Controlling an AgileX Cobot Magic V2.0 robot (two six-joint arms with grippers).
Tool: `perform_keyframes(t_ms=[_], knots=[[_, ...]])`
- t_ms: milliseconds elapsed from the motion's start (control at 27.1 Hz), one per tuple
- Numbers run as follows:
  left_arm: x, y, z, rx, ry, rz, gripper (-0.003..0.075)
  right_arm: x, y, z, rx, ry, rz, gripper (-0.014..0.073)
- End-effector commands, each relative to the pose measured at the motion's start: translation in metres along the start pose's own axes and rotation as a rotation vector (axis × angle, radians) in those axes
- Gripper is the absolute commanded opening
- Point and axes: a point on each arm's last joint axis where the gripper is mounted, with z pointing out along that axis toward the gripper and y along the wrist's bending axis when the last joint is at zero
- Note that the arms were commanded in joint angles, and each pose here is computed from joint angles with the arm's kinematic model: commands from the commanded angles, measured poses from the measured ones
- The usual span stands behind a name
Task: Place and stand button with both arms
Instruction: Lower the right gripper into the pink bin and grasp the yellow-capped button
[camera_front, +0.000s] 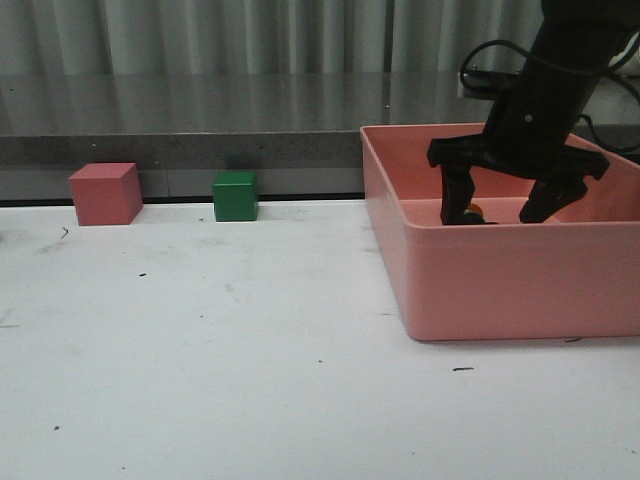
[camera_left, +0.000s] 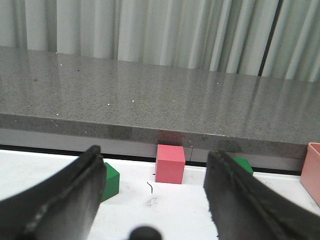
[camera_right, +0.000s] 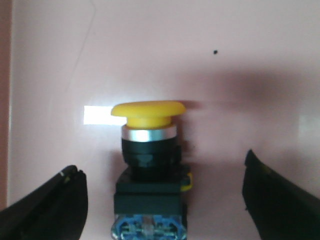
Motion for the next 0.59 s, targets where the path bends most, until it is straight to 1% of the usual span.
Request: perform_keyframes(t_ms=[0,74,185,222,370,481,554], knots=[[-0.019,-0.002,0.0,0.009,-0.108,-0.006,0.0417,-0.019,0.004,-0.024,-0.018,-0.097,-0.002,0.0611],[-0.019,-0.002,0.0,0.009,-0.108,-0.006,0.0417,-0.018,0.004,-0.022,-0.016,-0.091,-0.001,0.0552],[-0.019,-0.002,0.0,0.009,-0.108,-0.006,0.0417,-0.018,0.004,-0.022,-0.016,-0.087,-0.001,0.0424],[-0.019,-0.002,0.0,0.009,-0.108,-0.006,0.0417,-0.017,0.004,-0.022,-0.015,-0.084,-0.001,0.037],[-0.019,-0.002,0.0,0.009,-0.108,-0.006,0.0417,-0.018,0.004,-0.025,-0.015,-0.072,-0.002,0.0221],[-0.019,-0.002,0.0,0.009,-0.108,-0.006,0.0417,-0.019,0.005,-0.03,-0.016,-0.07,-0.003,0.0179],[-0.019,-0.002,0.0,0.009,-0.108,-0.006,0.0417,-0.021,0.006,-0.036,-0.018,-0.08,-0.004,0.0183]])
